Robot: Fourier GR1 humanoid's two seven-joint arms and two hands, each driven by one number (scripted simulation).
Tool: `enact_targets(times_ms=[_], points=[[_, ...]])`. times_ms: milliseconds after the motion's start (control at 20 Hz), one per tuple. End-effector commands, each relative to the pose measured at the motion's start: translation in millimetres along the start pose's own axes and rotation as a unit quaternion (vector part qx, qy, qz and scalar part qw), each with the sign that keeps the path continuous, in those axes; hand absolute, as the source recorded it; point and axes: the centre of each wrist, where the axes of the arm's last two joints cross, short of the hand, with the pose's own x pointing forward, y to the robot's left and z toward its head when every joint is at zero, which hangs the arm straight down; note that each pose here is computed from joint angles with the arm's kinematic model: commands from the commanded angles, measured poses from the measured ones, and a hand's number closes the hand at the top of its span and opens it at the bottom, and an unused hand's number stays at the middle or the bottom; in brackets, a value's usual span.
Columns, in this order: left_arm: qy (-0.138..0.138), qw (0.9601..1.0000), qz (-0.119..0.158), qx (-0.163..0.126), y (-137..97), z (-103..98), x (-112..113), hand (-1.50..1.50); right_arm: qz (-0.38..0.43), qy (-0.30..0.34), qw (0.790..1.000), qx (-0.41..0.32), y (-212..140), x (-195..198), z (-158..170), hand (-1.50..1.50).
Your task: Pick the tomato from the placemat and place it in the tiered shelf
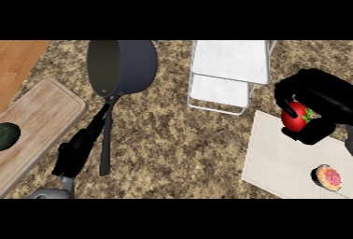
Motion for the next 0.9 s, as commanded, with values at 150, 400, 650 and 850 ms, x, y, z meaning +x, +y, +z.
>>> enact_targets(times_ms=[150,400,650,850], points=[[0.028,0.9995,0.006,-0.013,-11,-3,-7,0.0,-0.124,-0.126,0.977,-0.123,-76,-60,18,1.5],[0.028,0.9995,0.0,-0.015,-7,-5,-11,0.0,-0.184,-0.144,0.964,-0.131,-119,-86,6,1.5],[0.039,0.9991,0.002,-0.019,-18,-7,-16,0.0,-0.181,-0.132,0.963,-0.148,-153,-84,-24,1.5],[0.028,0.9994,-0.001,-0.022,-18,-22,10,0.0,-0.176,-0.122,0.964,-0.155,-148,-69,-73,1.5]])
